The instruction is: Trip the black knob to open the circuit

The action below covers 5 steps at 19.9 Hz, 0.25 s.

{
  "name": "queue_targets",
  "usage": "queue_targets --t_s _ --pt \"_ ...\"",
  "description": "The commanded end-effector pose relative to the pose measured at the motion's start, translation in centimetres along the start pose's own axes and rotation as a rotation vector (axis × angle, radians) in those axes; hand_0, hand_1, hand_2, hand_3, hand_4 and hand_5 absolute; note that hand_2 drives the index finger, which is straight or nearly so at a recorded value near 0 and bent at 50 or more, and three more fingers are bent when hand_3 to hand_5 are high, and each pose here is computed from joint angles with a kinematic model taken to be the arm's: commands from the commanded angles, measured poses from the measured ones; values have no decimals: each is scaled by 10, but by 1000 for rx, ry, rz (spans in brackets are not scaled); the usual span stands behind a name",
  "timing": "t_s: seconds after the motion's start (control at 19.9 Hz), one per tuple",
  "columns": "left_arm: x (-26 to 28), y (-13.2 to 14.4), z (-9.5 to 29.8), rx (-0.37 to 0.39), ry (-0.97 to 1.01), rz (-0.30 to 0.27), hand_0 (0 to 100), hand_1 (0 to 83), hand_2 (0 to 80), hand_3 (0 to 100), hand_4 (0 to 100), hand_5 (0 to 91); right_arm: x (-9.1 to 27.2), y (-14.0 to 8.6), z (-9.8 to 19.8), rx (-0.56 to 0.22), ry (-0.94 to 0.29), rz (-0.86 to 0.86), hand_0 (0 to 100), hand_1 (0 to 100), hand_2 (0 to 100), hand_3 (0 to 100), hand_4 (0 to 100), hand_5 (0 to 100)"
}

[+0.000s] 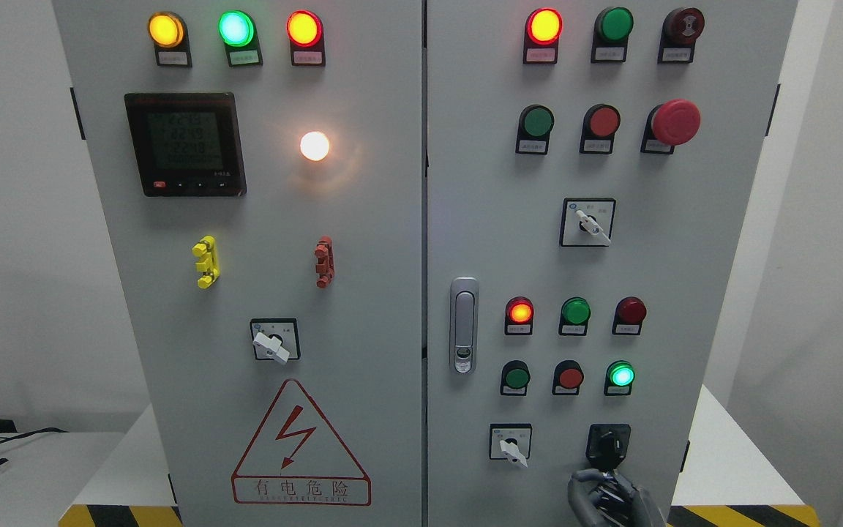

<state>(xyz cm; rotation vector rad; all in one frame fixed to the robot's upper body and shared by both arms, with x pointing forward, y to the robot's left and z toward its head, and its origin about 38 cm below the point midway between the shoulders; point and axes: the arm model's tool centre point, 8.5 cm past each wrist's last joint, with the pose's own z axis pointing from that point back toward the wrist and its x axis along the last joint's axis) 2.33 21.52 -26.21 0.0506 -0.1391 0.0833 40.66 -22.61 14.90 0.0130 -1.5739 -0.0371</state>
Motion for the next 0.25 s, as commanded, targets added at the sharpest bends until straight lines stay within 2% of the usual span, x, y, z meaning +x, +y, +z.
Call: queue_targets --t_s 0.0,0.2 --pt "0 0 0 -4 -3 -30 120 389 0 0 0 0 -10 -25 6 -61 27 1 539 770 465 827 754 756" --pt "0 0 0 -4 -3 -30 120 389 0 0 0 0 -17 -37 12 -78 43 22 540 770 466 831 754 757"
